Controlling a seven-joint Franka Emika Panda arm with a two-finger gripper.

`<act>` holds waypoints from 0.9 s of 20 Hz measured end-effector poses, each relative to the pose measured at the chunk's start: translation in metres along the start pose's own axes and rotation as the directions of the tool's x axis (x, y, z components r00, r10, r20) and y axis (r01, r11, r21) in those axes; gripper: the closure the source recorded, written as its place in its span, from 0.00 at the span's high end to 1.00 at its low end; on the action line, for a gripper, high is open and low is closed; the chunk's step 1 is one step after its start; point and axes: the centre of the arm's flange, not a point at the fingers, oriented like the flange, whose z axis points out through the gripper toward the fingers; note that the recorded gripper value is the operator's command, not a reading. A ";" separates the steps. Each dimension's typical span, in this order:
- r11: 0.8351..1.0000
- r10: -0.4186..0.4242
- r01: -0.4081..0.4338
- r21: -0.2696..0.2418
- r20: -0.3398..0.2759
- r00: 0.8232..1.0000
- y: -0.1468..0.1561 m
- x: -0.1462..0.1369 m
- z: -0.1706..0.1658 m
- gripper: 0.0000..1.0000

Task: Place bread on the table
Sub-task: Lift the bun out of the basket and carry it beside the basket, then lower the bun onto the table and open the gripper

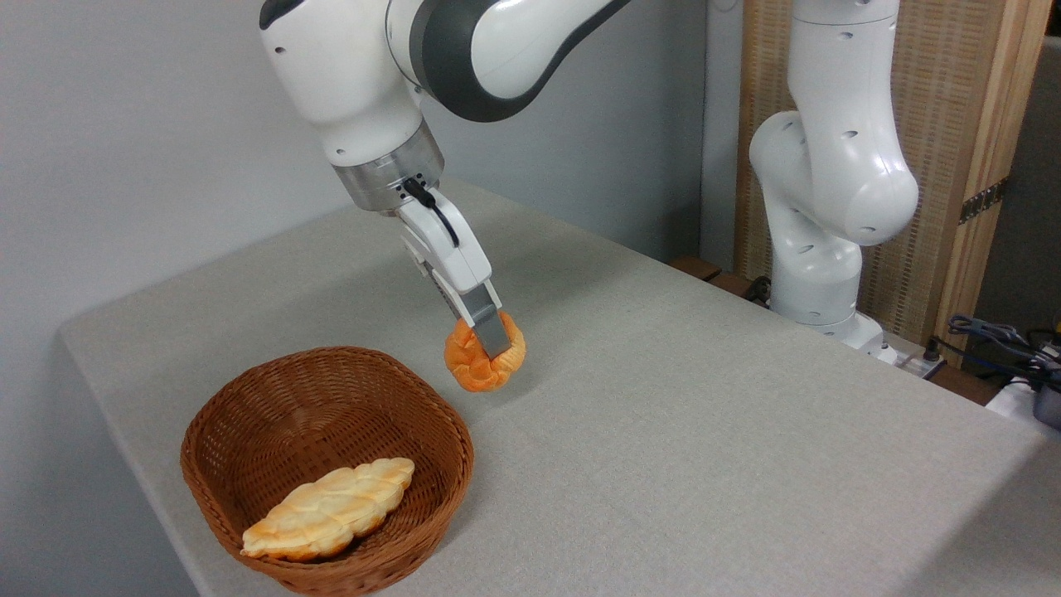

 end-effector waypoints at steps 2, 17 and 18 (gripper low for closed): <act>1.000 0.002 -0.002 0.000 0.001 1.000 0.001 0.001 0.001 1.00; 1.000 0.003 -0.003 0.011 -0.010 1.000 0.000 0.002 -0.004 1.00; 1.000 -0.001 0.001 0.024 -0.024 1.000 -0.002 0.001 -0.008 1.00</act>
